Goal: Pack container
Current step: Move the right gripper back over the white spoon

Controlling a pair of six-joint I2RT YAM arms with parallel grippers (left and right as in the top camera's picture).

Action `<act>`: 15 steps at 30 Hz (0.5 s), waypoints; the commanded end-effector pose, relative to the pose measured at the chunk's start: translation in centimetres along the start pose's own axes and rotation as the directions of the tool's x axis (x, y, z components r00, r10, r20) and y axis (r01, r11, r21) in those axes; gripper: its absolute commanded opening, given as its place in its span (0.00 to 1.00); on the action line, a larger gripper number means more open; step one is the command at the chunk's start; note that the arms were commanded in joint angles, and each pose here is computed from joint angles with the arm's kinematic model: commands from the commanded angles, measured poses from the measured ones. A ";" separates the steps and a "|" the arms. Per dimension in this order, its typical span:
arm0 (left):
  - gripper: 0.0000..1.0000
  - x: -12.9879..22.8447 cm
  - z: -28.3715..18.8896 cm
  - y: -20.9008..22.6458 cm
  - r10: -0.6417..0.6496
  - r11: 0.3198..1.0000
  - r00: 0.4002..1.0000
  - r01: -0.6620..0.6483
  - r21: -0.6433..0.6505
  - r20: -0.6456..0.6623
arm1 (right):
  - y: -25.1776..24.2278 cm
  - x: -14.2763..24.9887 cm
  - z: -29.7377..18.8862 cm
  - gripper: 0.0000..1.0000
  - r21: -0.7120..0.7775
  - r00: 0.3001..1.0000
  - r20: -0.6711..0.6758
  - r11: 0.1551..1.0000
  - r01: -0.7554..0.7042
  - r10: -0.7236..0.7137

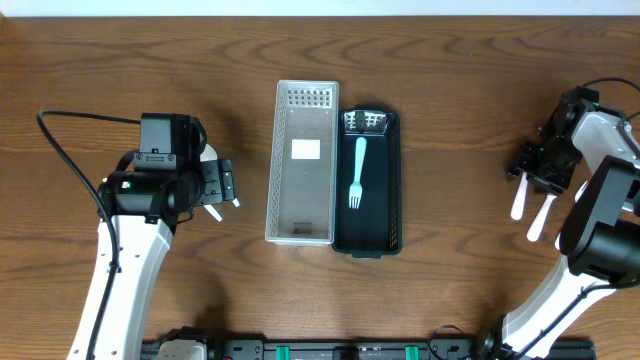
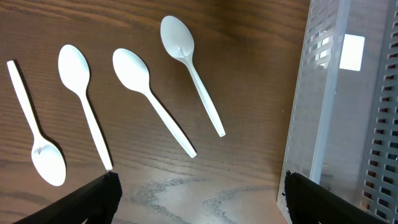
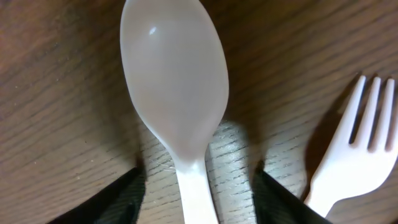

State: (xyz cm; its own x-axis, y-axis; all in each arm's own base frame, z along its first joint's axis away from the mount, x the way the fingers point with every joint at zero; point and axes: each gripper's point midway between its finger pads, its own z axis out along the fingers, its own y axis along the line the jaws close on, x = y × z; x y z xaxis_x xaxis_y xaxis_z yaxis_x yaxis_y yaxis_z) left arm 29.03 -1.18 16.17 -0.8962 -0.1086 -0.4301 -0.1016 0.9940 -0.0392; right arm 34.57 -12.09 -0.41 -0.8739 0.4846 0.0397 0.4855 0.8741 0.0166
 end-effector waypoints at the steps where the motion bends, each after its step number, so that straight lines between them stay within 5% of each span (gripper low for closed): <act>1: 0.87 -0.6 -0.6 -0.1 0.007 1.000 1.000 -0.007 0.004 0.025 | 0.5 0.4 1.0 0.50 -0.011 0.999 -0.028 1.000 0.018 -0.019; 5: 0.87 -0.6 -0.6 -0.1 0.007 1.000 1.000 -0.007 0.004 0.025 | 0.5 0.4 1.0 0.34 -0.011 0.999 -0.028 1.000 0.018 -0.018; 15: 0.87 -0.6 -0.6 -0.1 0.007 1.000 1.000 -0.007 0.004 0.025 | 0.5 0.3 1.0 0.23 -0.012 0.999 -0.026 1.000 0.019 -0.019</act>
State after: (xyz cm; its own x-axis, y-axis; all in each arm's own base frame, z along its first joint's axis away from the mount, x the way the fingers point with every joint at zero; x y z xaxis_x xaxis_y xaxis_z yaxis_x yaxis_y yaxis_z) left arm 29.03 -1.18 16.17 -0.8962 -0.1086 -0.4301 -0.1016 0.9940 -0.0392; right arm 34.58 -12.07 -0.45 -0.8786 0.4759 0.0404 0.4768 0.8788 0.0180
